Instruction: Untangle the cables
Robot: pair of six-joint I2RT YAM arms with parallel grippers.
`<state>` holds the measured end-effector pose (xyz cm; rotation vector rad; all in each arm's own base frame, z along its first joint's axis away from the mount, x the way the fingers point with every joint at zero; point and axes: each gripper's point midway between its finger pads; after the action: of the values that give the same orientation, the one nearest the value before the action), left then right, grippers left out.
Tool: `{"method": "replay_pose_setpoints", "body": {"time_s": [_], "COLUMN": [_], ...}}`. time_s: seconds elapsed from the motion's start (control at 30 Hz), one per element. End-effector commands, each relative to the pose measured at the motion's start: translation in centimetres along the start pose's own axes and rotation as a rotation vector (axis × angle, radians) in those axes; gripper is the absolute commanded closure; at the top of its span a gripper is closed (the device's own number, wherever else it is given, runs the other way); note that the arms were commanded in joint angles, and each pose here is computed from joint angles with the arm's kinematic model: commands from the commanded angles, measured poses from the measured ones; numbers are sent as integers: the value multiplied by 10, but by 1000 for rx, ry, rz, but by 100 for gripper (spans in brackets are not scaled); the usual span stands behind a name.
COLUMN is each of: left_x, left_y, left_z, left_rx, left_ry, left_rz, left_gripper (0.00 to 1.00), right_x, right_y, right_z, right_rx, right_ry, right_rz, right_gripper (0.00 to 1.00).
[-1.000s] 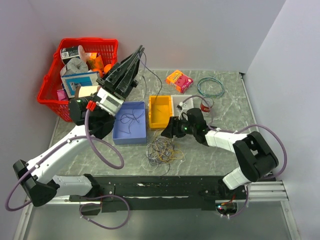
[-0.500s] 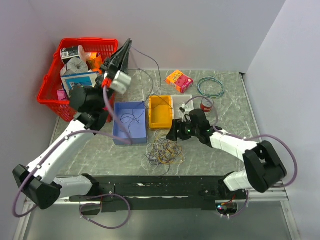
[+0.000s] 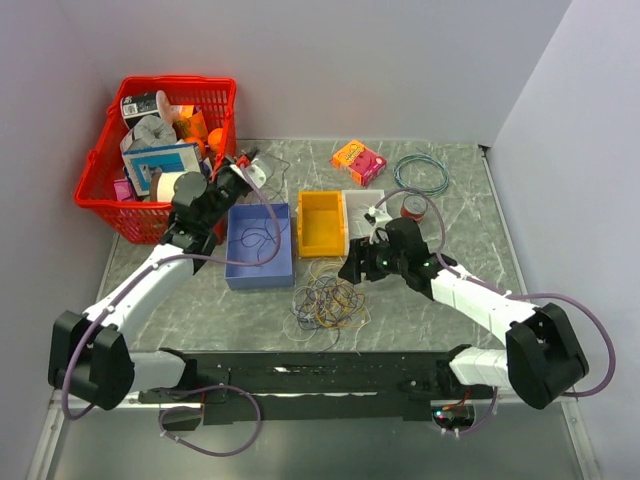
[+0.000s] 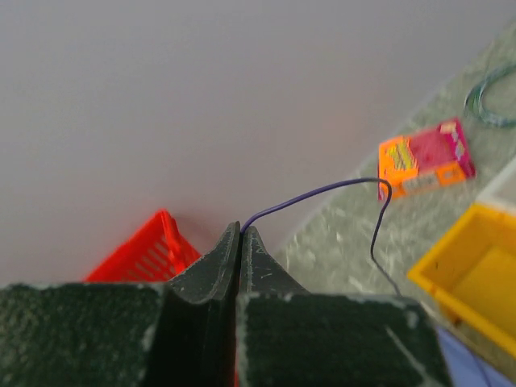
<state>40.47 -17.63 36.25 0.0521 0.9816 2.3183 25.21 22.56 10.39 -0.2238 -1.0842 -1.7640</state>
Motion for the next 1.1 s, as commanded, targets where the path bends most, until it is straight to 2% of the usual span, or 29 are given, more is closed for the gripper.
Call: {"method": "replay_pose_setpoints", "body": {"time_s": [0.0,0.1,0.2,0.43,0.57,0.63,0.67,0.73,0.77,0.83,0.87,0.93,0.97,1.07], "left_x": [4,10,19,66,91,100,101,101,100,97,91,100,100,114], "left_y": [-34,-54,-63,-93,-114,-124,-126,-124,-121,-107,-95,-83,-74,-53], "left_z": [2,-14,-36,-118,-146,-151,-150,-148,-146,-146,-138,-150,-147,-158], "left_rx": [-28,-47,0,104,120,86,75,60,55,50,43,45,31,-7], "left_ry": [-8,-57,-135,-418,-514,-519,-513,-508,-514,-557,-556,-663,-692,-822], "left_rz": [51,80,110,206,303,335,342,333,321,270,236,188,157,54], "left_gripper": [99,99,99,99,92,86,67,49,35,25,17,4,0,1], "right_x": [10,13,15,17,20,21,23,25,26,30,32,39,42,52], "right_y": [8,8,9,13,15,15,15,18,18,20,19,18,17,8], "right_z": [6,6,6,8,9,11,13,17,19,22,23,27,29,41], "right_rx": [30,35,41,51,55,57,59,69,75,93,109,126,145,168], "right_ry": [8,-1,-7,-5,-8,-7,0,11,18,23,31,37,44,112], "right_rz": [-47,-50,-50,-53,-58,-58,-54,-61,-57,-57,-53,-47,-45,-25], "right_gripper": [25,24,24,24,23,23,22,22,21,21,21,21,21,18]}}
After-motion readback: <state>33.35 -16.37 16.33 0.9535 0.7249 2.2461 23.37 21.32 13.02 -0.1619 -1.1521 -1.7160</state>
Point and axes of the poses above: each gripper's point midway between its finger pads, its own x axis back along the fingers, its own z axis along the line the jaws close on, y = z × x, and after that the axes turned 10 degrees about -x, right-handed
